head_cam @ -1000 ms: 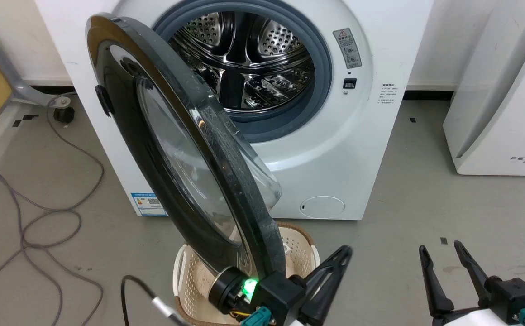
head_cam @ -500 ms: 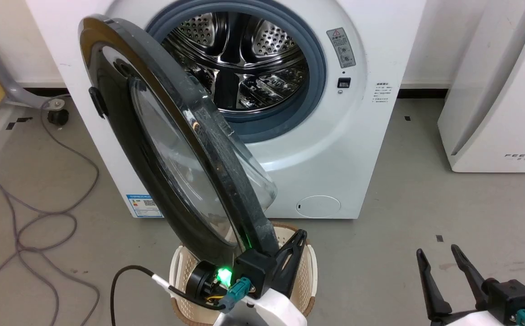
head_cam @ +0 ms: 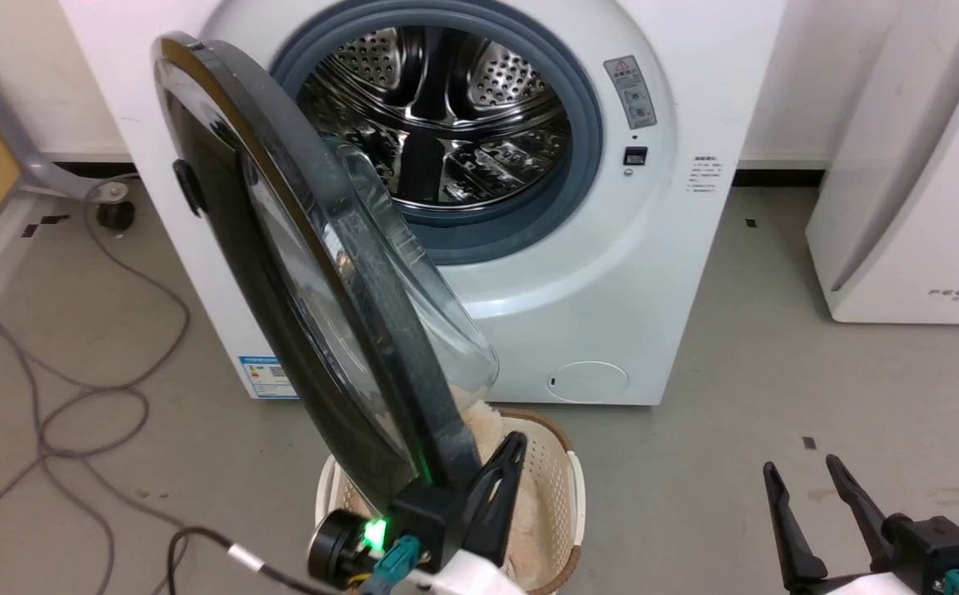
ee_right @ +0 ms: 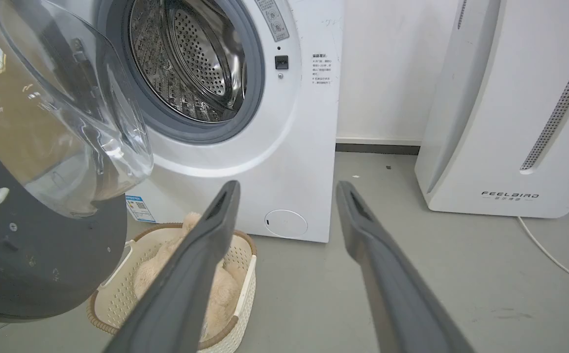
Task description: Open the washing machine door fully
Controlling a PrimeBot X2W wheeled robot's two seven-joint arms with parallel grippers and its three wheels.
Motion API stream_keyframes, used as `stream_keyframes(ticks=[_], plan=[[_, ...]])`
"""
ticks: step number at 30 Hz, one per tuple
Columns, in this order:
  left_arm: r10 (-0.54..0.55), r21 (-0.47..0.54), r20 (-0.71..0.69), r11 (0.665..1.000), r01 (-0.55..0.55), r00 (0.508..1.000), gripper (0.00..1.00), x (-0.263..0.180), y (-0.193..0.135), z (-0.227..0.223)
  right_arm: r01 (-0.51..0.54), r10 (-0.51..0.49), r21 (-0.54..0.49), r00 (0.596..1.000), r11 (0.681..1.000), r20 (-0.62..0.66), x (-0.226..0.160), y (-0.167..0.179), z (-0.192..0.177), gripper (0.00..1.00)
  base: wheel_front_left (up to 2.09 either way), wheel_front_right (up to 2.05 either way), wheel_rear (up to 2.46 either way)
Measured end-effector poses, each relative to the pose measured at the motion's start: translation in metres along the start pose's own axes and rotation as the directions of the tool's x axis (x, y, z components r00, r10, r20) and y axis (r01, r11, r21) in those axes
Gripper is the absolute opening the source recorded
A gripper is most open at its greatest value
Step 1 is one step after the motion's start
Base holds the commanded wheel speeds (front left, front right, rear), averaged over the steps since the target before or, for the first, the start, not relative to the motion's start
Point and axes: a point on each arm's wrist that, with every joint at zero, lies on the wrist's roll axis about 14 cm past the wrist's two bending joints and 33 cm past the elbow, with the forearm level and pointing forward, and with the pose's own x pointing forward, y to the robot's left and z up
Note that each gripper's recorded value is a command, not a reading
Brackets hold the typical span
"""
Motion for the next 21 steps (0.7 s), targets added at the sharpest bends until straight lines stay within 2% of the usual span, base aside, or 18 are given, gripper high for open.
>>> stream_keyframes(ticks=[13, 17, 21], plan=[[0.186, 0.003, -0.023, 0.983, -0.186, 0.982, 0.0, -0.048, 0.041, -0.001, -0.063, 0.063, -0.002, 0.998, 0.998, -0.001, 0.013, 0.019, -0.001, 1.0, 0.0, 0.0, 0.0], [0.273, 0.005, -0.016, 0.962, -0.273, 0.962, 0.0, -0.065, 0.06, 0.002, -0.093, 0.093, -0.013, 0.996, 0.996, 0.007, 0.02, 0.028, 0.002, 1.0, 0.0, 0.0, 0.0], [0.381, 0.022, 0.002, 0.925, -0.381, 0.925, 0.0, -0.086, 0.087, 0.008, -0.121, 0.121, -0.02, 0.992, 0.992, 0.021, 0.027, 0.037, 0.008, 1.0, 0.0, 0.0, 0.0]])
